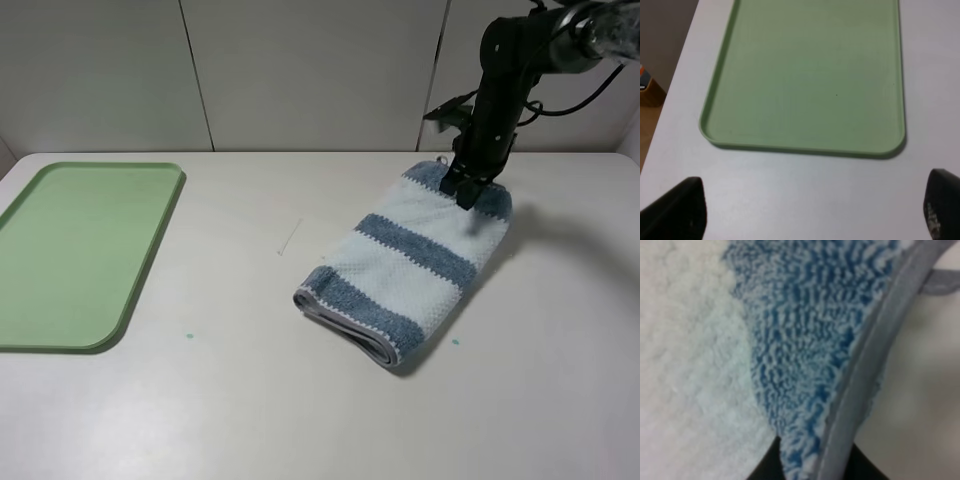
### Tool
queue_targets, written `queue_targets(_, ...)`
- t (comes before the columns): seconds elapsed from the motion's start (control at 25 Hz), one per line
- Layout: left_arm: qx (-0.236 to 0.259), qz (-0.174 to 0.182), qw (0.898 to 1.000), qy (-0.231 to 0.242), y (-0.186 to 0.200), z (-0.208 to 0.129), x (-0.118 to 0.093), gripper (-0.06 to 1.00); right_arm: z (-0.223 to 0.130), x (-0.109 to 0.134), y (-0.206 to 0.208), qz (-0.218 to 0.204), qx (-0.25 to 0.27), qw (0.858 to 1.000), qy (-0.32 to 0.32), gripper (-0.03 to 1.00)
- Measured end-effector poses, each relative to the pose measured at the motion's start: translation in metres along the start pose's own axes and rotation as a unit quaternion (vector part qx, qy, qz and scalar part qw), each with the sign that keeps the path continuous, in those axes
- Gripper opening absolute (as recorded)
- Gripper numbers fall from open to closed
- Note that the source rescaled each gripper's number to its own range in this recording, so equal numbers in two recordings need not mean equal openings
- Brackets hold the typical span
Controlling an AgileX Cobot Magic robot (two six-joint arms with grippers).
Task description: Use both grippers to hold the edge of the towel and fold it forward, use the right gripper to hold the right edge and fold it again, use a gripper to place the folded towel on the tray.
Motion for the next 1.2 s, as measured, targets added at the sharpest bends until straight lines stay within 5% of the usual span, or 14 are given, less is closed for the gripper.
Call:
queue_targets(0.88, 0.0, 0.0, 1.0, 0.0, 0.0, 0.0, 0.0, 0.86, 0.022, -0.022, 0.108, -0.065, -0.091, 0.994, -0.014, 0.08)
queue_targets(1.2, 0.0, 0.0, 1.0, 0.0, 0.0, 0.0, 0.0, 0.86, 0.01, -0.013, 0.098, -0.045, -0.069, 0.997, -0.015, 0.08)
Point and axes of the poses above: a point on each arm's last joint axis where the gripper is mounted, y pointing back along that axis away from the gripper, x along the wrist's bending axis when the last joint is at zero, z = x × y, the point moved 6 cm from there along -y, pointing out along that axis toward the gripper, and after that the axes turned 10 degrees about -y, right-handed, at the moved point
